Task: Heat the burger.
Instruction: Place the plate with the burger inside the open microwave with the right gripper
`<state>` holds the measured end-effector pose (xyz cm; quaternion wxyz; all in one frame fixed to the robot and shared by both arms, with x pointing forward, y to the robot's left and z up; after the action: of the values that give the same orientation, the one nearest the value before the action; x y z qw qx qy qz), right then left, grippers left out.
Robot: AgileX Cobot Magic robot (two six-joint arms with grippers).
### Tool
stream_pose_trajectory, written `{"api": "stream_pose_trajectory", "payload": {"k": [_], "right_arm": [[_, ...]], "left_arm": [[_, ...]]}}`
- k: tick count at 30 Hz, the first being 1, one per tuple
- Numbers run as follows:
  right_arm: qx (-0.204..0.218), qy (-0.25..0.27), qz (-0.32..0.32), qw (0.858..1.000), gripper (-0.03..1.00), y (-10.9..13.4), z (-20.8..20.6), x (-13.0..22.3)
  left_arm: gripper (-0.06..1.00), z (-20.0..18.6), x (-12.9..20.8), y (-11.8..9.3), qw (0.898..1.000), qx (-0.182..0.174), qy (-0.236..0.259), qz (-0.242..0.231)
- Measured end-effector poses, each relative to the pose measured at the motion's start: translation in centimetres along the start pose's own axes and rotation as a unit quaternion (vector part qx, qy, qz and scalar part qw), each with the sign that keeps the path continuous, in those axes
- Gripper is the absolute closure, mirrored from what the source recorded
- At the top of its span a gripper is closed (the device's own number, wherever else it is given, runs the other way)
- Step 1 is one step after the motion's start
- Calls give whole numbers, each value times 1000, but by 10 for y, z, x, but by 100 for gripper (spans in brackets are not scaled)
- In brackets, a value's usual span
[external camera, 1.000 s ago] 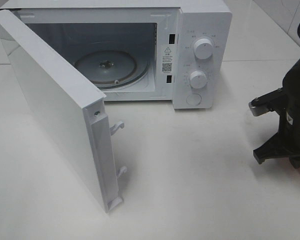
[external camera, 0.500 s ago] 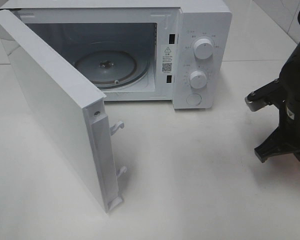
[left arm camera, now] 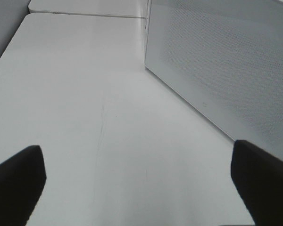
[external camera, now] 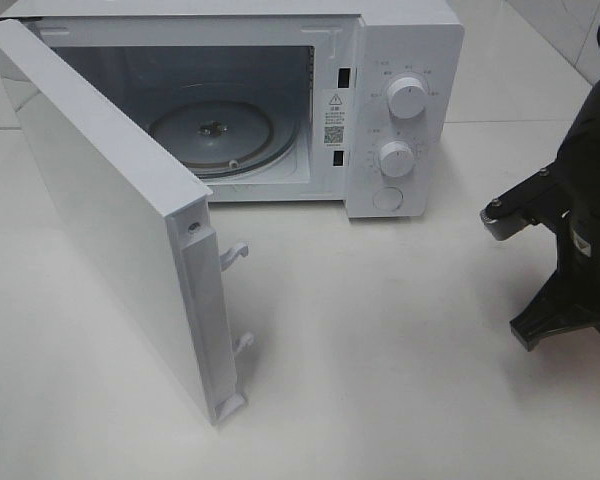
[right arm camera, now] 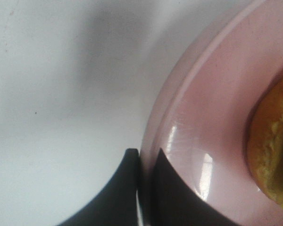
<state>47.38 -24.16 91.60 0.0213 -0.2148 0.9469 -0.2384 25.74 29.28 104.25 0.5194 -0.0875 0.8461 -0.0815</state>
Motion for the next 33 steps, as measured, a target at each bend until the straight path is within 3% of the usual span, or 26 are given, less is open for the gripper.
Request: {"api": "stream_pose_trajectory", "payload": {"k": [18,26,33], "right_arm": [[15,-14,-81,997,93,39,-24,5],[10,-57,-91,994,93,43,-46,10],[14,-57,-106,993,93,40,-46,21]], "left_arm": [[-4,0,0,0,1000,0,0,0],[-4,0,0,0,1000,0,0,0],[-4,0,0,0,1000,0,0,0]]}}
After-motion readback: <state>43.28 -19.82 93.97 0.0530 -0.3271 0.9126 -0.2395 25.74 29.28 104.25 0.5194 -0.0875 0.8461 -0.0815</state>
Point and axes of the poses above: a point on each arm's last joint axis where the gripper is mounted, z pointing out along that axis toward the gripper, y along the wrist's bending axis when the last joint is at zero, x = y × z, the point moved 3 cm from there along z, pointing out along that axis toward the gripper, and after that the axes turned 11 degrees about -z, right-handed, at the moved point
